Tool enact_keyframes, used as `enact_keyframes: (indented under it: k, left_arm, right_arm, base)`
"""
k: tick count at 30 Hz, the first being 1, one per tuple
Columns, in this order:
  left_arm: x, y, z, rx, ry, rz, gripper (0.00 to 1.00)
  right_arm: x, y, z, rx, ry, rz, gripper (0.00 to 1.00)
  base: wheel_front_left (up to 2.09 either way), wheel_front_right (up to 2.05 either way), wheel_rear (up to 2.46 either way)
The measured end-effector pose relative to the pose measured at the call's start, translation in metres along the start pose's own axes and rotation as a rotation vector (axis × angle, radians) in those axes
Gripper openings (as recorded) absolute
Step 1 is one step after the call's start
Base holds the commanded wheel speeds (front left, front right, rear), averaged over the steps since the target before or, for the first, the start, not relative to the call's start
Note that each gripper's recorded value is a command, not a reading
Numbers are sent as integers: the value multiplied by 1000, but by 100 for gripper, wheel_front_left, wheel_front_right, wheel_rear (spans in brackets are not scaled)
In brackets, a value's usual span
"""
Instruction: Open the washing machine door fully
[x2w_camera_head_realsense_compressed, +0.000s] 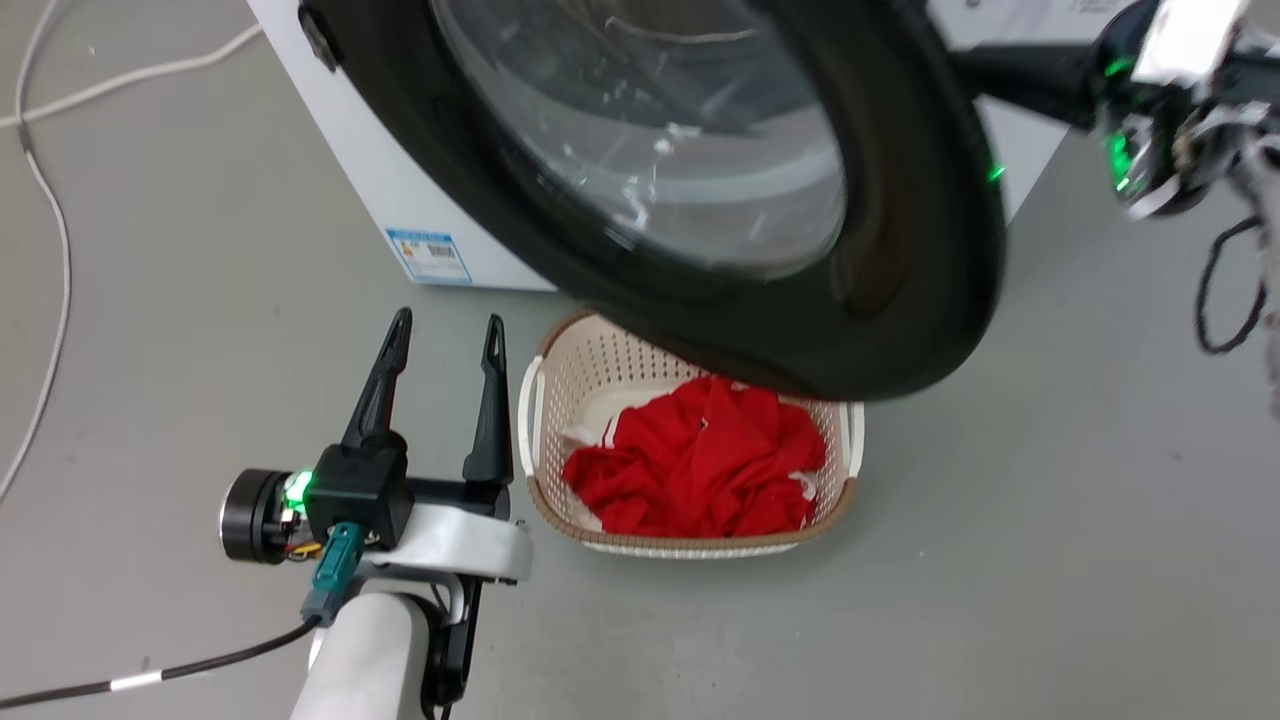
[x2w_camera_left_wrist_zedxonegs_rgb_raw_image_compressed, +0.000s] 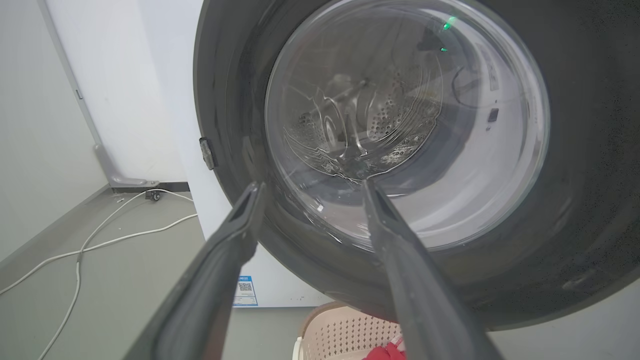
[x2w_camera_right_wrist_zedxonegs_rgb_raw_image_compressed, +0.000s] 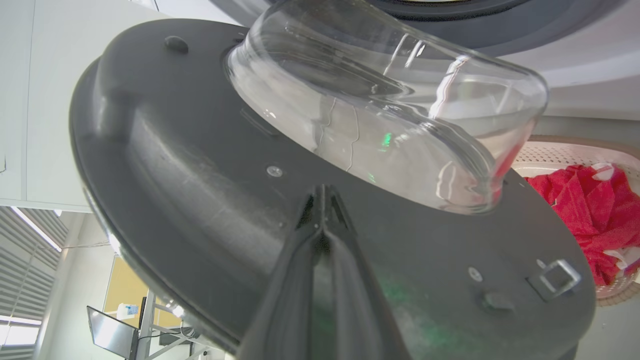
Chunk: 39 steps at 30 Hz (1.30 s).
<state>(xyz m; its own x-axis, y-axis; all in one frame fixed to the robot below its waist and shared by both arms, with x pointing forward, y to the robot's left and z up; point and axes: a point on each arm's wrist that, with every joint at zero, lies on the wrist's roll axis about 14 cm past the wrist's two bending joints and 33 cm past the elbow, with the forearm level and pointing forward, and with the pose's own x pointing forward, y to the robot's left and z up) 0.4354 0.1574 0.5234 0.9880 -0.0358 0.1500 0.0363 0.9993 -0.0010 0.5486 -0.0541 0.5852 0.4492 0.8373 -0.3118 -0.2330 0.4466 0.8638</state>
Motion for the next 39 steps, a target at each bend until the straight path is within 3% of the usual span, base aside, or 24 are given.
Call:
enact_keyframes:
  k: [16,28,33,39]
  left_arm:
    - [-34,9,29,15,-50,10,100]
    - [-38,7,26,5,-40,6,100]
    - [-37,4,28,-2,-46,5,100]
    - [-35,0,27,-8,-45,-5,100]
  right_arm:
    - [21,69,-98,-87,179,143,0]
    - [31,88,-132,-65,240,250,0]
    - [18,95,-111,-23,66,314,0]
    - [-31,69,-67,95,-254,355,0]
  base:
    - [0,0,0]
    - [0,0,0]
    - [0,0,0]
    - [0,0,0]
